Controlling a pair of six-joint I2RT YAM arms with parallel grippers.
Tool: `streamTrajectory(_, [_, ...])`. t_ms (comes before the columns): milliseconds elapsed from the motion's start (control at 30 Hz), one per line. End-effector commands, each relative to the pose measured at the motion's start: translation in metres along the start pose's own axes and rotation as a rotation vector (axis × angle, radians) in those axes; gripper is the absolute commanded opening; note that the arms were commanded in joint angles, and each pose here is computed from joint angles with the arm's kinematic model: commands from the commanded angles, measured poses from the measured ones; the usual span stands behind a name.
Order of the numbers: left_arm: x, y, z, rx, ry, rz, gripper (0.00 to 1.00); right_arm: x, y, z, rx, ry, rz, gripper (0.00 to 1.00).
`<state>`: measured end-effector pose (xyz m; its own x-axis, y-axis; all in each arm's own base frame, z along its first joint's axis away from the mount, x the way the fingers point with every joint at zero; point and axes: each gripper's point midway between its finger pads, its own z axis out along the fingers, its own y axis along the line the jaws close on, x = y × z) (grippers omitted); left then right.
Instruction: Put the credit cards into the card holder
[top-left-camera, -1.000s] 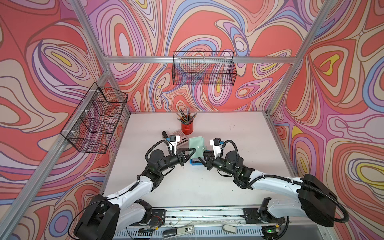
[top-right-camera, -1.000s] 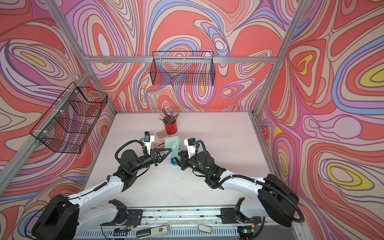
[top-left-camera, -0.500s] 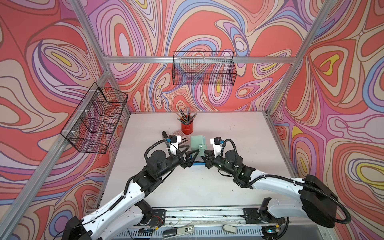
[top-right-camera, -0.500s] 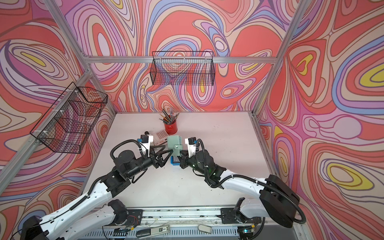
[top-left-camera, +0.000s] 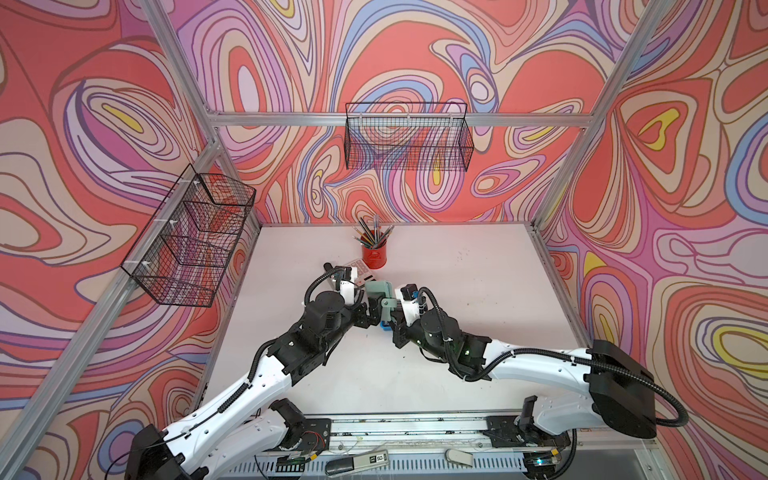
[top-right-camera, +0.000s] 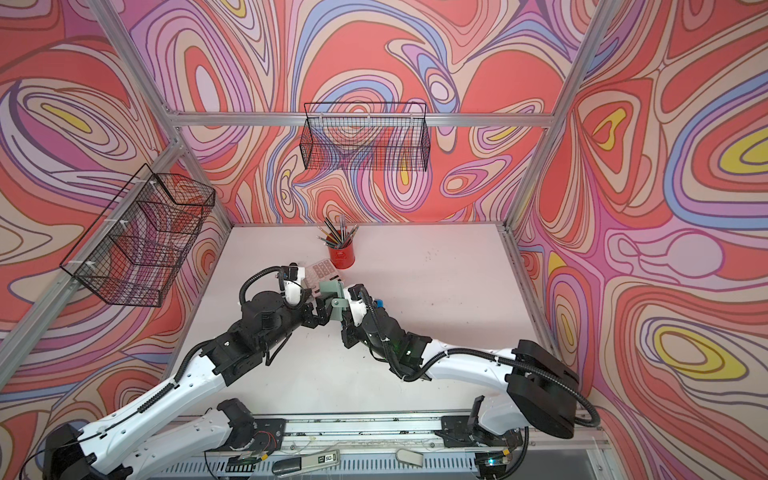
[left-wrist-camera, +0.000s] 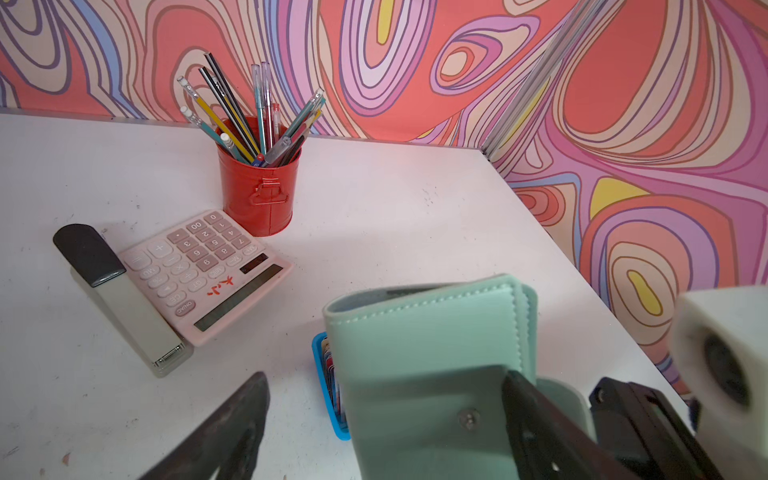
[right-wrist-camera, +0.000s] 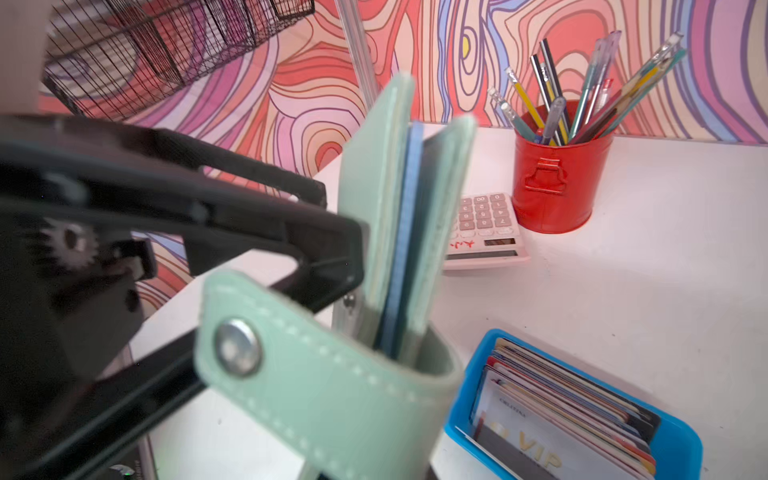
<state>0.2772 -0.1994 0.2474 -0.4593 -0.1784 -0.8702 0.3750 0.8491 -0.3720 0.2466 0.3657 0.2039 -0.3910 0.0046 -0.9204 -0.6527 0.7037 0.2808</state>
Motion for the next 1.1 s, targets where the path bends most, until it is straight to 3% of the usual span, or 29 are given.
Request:
streamTrajectory(0, [-0.003,-0.001,-0.007,0.008,-0.026,0.013,0.93,-0.008,0.007,0.003,0.032,-0.018,-0.065,0.00])
streamTrajectory(267, [-0.002,-0.002,-0.006,0.015,-0.027,0.015,0.96,-0.006,0.013,0.005,0.034,-0.011,-0.082,0.00])
streamTrajectory(567, [-0.002,0.016,-0.007,-0.082,-0.033,-0.002,0.81,-0.013,0.003,-0.006,0.073,-0.057,-0.037,0.00])
streamTrajectory(767, [-0.003,0.018,-0.008,-0.091,-0.042,-0.006,0.79,-0.019,-0.006,-0.014,0.110,-0.088,-0.009,0.00])
streamTrajectory(900, [-0.002,0.023,-0.007,-0.123,-0.038,-0.010,0.71,-0.021,-0.012,-0.017,0.117,-0.097,0.023,0.00])
streamTrajectory(1067, [0.001,0.025,-0.006,-0.129,-0.039,-0.033,0.68,-0.024,-0.025,-0.018,0.086,-0.098,0.097,0.00])
